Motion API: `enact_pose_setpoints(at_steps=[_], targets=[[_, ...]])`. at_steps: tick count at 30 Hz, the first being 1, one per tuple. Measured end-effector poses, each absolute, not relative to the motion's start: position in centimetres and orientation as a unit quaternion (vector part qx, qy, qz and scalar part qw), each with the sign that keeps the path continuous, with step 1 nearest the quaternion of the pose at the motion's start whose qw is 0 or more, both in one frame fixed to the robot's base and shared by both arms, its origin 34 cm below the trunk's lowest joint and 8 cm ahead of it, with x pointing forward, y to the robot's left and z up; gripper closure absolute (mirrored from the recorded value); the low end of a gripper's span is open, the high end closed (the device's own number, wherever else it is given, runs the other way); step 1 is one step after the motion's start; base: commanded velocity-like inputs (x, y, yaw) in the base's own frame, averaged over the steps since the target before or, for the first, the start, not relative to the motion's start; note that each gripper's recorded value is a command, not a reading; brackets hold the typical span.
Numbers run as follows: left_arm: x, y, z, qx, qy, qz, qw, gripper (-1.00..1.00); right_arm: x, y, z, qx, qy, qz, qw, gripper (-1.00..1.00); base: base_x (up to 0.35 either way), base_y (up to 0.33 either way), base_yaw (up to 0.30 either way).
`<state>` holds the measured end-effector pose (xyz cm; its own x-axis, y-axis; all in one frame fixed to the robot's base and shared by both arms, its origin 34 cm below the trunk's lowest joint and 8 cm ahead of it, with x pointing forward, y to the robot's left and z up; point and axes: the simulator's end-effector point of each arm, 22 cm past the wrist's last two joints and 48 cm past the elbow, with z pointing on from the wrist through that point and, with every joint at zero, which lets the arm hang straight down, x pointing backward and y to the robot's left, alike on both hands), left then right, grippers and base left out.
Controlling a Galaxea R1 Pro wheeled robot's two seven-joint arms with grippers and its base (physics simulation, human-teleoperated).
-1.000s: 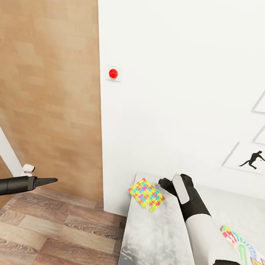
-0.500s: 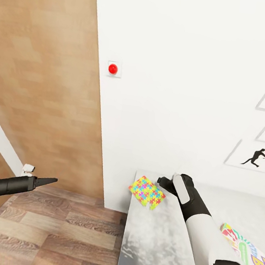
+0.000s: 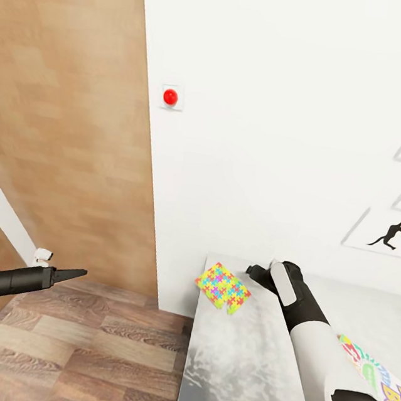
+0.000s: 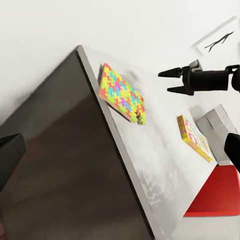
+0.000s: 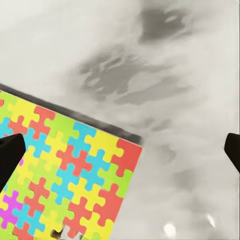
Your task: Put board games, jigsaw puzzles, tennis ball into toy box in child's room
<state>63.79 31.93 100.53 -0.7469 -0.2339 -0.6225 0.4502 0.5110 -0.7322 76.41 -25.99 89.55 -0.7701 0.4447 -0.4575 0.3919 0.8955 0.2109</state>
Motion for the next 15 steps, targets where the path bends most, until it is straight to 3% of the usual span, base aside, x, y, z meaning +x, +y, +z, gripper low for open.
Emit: enact_pose_setpoints(at_steps=[15], targets=[[63.8, 31.9, 99.2, 0.062, 0.800, -0.491, 0.339, -1.00, 77.4, -27.1, 89.4, 0.228, 0.938, 0.045, 0.258, -1.00, 0.000, 0.000, 0.000]])
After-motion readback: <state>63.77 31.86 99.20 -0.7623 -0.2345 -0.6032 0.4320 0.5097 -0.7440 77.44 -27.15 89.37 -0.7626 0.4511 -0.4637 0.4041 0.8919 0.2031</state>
